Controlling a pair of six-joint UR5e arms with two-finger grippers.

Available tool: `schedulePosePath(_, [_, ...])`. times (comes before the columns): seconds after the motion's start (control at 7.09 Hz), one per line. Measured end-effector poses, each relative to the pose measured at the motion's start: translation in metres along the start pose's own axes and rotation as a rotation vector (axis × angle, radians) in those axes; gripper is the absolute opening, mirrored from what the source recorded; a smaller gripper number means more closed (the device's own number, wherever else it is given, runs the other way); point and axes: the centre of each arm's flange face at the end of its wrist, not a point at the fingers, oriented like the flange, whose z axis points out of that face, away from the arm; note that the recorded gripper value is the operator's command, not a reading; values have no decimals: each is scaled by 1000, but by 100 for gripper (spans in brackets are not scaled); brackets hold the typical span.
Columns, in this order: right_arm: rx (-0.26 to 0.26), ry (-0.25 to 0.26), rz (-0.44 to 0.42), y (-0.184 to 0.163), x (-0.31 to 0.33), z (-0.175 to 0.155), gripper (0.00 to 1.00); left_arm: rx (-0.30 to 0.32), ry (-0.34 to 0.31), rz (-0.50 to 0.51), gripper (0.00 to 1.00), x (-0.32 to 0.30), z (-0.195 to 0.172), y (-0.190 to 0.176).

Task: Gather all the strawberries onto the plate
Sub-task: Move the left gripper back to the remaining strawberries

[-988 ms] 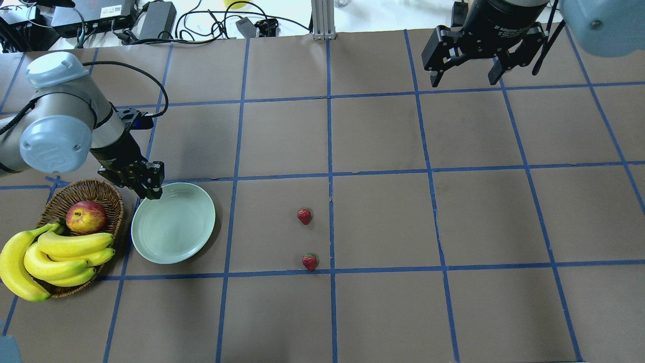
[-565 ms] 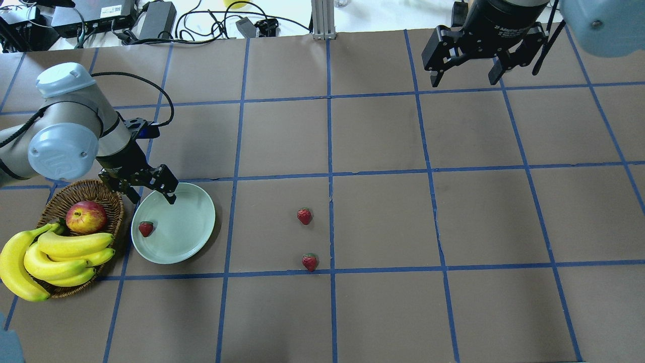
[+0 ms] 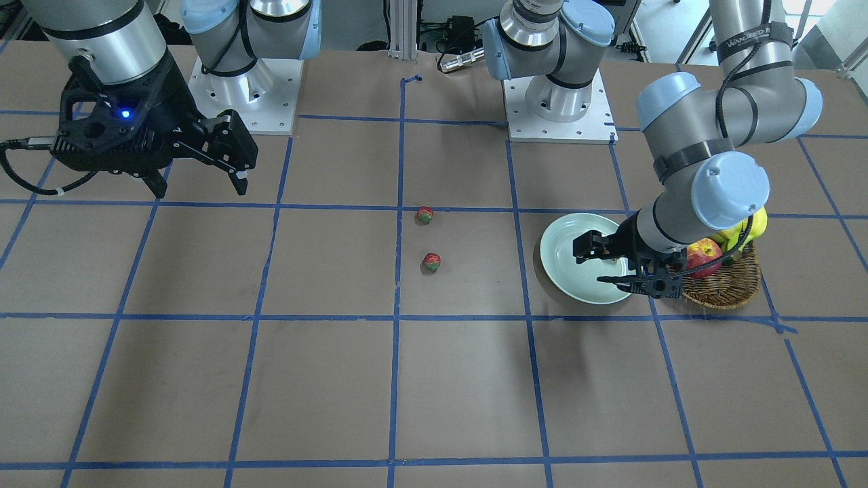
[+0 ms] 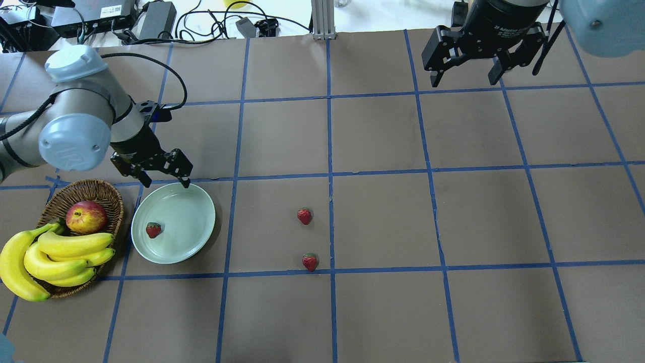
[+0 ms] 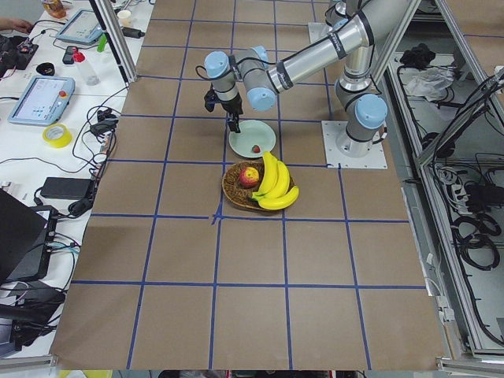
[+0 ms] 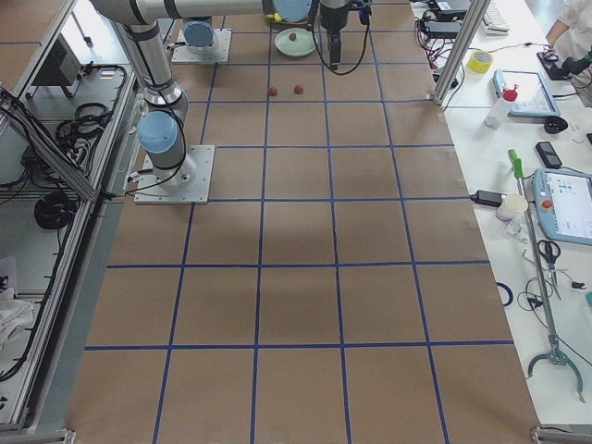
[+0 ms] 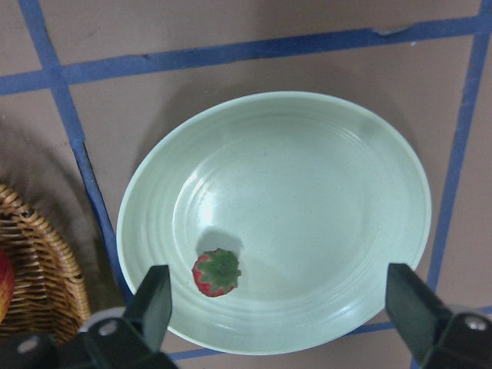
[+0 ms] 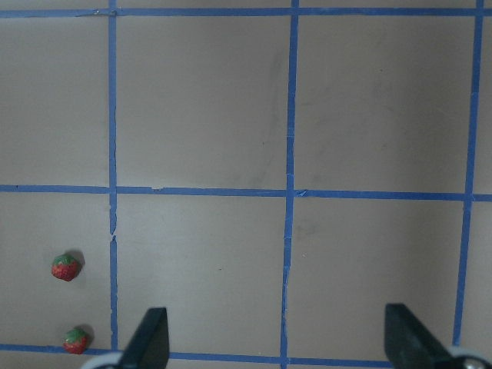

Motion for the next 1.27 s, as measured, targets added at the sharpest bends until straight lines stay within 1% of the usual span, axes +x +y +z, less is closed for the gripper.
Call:
schedulePosePath(0.14, [-1,0,0,0,0,0,100,34,-16,-20,100,49,-4,-4])
schedulePosePath(0.28, [0,0,0,0,0,0,100,70,-10,-29,100,96,-4,-4])
schedulePosePath(0.42, [0,1,0,0,0,0,100,76,18,-50,100,125,3,-3])
schedulePosePath(0.56, [-1,1,-1,0,0,0,100,64,40,-83,100,146,14,0])
schedulePosePath(0.85, [0,1,0,0,0,-1,100,57,43,-164,100,194,33,12])
schedulePosePath(0.99, [0,1,0,1,0,-1,100,63,45,-186,100,209,43,13])
schedulePosePath(1.27, [-1,1,0,1,0,0,100,73,51,-190,100,221,69,11])
